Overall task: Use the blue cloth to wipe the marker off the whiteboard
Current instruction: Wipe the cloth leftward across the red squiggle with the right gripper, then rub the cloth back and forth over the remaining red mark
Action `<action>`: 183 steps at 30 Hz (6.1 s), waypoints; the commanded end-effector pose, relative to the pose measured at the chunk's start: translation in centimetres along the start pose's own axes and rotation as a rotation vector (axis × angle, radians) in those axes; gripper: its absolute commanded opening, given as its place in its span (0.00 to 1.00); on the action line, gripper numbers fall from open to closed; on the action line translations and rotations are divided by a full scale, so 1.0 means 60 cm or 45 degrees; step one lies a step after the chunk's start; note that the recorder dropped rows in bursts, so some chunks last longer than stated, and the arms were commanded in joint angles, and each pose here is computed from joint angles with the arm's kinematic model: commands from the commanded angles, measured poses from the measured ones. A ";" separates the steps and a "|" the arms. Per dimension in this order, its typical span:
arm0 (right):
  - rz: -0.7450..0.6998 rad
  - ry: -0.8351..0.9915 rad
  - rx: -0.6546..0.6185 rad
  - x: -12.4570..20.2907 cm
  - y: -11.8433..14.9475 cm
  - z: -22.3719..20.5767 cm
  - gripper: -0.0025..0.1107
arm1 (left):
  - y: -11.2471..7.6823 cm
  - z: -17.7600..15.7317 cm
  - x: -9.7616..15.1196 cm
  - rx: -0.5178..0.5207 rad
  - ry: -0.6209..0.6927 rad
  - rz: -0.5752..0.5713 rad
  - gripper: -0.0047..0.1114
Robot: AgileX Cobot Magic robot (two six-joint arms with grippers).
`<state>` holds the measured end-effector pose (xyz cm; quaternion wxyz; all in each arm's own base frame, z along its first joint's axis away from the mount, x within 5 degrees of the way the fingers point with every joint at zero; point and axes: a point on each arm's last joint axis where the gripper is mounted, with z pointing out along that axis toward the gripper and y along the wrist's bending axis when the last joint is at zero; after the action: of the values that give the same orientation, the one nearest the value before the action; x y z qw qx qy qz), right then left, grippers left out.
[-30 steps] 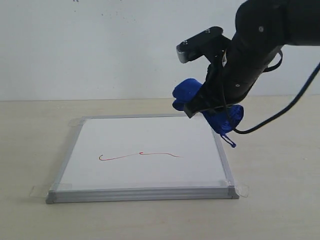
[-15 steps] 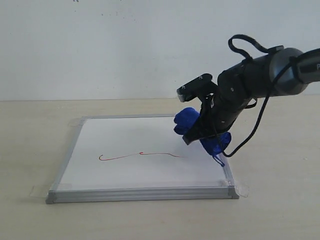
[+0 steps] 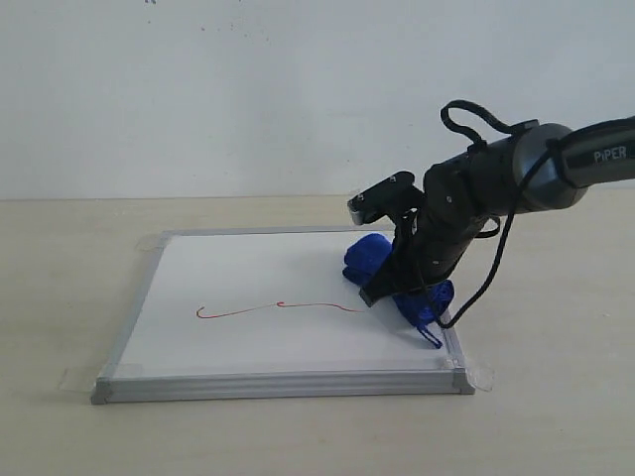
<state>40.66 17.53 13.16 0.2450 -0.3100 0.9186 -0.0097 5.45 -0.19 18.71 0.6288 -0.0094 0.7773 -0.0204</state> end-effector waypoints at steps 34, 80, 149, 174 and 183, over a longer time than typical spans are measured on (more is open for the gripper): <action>-0.344 0.139 -0.586 -0.010 0.232 -0.013 0.02 | -0.001 0.000 0.000 0.007 -0.012 -0.003 0.07; -0.207 0.320 0.196 -0.046 0.033 0.055 0.02 | -0.001 0.000 0.000 0.007 -0.012 -0.003 0.07; -0.317 0.176 0.000 -0.147 0.113 0.046 0.02 | -0.001 0.000 0.000 0.007 -0.012 -0.003 0.07; -0.417 0.161 -0.238 -0.158 0.212 0.043 0.02 | -0.001 0.000 0.000 0.007 -0.012 -0.003 0.07; -0.312 0.290 0.061 -0.138 0.149 0.077 0.02 | -0.001 0.000 0.000 0.007 -0.012 -0.003 0.07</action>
<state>43.13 31.65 13.42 0.1885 -0.4208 0.8850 -0.0649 5.45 -0.19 18.71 0.6288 -0.0094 0.7773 -0.0204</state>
